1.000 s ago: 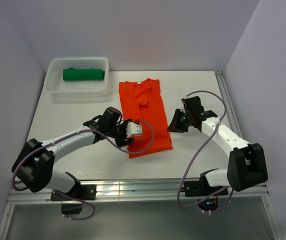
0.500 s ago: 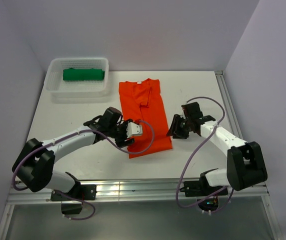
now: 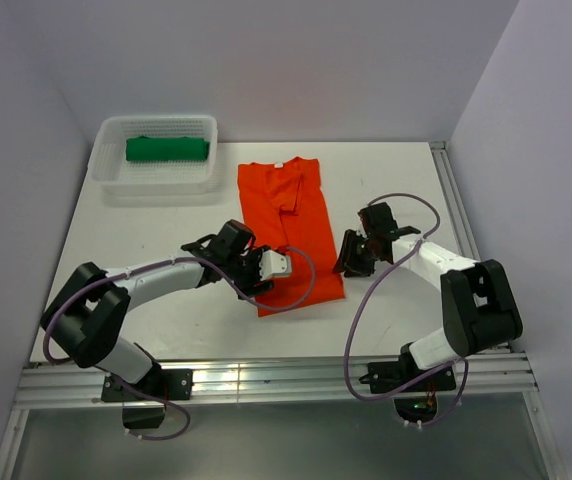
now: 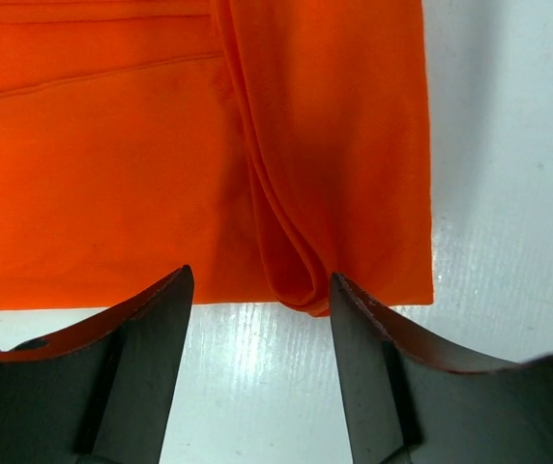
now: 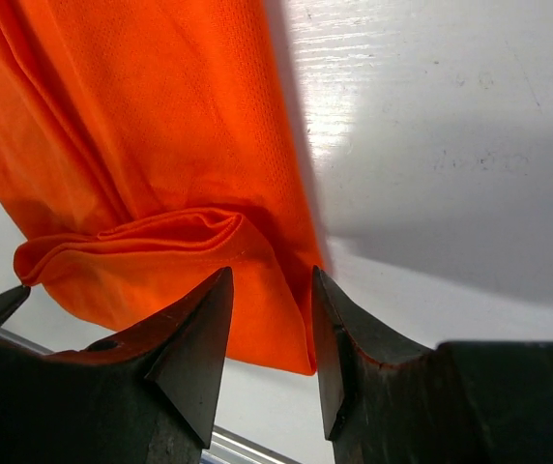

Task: Roll the t-shirts
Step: Roll the tshirt

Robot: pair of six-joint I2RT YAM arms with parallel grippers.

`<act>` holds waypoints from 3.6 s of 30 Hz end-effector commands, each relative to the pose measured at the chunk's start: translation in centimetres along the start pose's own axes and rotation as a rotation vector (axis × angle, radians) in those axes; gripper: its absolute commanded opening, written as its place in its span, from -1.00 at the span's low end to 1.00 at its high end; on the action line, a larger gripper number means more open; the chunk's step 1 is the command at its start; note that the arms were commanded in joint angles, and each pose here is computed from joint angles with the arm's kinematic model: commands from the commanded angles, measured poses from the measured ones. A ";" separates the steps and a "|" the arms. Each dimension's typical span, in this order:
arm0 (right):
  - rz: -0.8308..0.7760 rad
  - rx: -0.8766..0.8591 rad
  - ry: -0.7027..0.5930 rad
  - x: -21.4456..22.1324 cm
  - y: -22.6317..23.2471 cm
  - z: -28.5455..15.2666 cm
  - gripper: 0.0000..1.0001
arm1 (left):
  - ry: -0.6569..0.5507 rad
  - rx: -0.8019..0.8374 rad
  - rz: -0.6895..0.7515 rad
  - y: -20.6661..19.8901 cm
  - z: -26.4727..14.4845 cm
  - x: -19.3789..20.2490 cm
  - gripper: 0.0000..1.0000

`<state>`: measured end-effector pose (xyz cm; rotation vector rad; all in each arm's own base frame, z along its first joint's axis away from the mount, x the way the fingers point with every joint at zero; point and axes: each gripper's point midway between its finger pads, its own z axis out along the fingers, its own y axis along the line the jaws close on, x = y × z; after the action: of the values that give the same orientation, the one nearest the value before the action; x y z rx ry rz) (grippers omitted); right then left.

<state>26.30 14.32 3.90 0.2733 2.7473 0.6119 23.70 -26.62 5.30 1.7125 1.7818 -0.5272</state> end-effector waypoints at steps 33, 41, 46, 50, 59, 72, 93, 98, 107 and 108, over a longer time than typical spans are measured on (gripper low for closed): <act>-0.046 -0.033 -0.043 -0.8 2.2 -0.1 -1.00 | 0.046 -0.031 -0.015 1.6 0.9 -0.7 -0.77; -0.048 -0.039 -0.090 -0.8 2.5 -2.2 -1.00 | 0.034 -0.039 -0.005 1.9 0.3 -1.6 -0.84; -0.045 -0.012 -0.087 -0.6 1.8 -1.9 -1.00 | 0.055 -0.022 -0.011 1.6 0.6 -0.9 -0.49; -0.038 0.003 -0.090 -0.6 1.4 -1.5 -1.00 | 0.045 -0.018 -0.015 1.4 0.4 -1.0 -0.43; 0.013 0.094 -0.068 0.1 -0.9 0.6 -1.00 | 0.030 -0.031 0.000 1.6 -0.2 -1.7 -0.42; 0.012 0.125 -0.107 -1.1 -0.9 -0.4 -0.41 | 0.010 -0.041 0.042 0.3 -1.5 -3.1 -0.40; 0.019 0.003 -0.063 2.9 -0.2 -2.2 -0.42 | -0.039 -0.126 0.256 -5.0 -1.9 -4.1 -0.26; 0.022 -0.131 -0.086 2.5 2.7 -4.0 -0.94 | -0.065 -0.103 0.231 -5.1 -1.8 -5.4 -0.35; 0.000 -0.099 -0.109 3.3 4.3 -4.2 -1.00 | -0.066 -0.063 0.215 -5.2 0.1 -5.6 -0.62; 0.004 -0.079 -0.118 3.1 3.8 -4.3 -1.00 | -0.058 -0.053 0.212 -5.4 0.4 -5.3 -0.62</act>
<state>21.39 17.95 7.49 0.2364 2.6425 0.7755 18.08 -29.52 6.63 1.8369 1.5694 -0.3778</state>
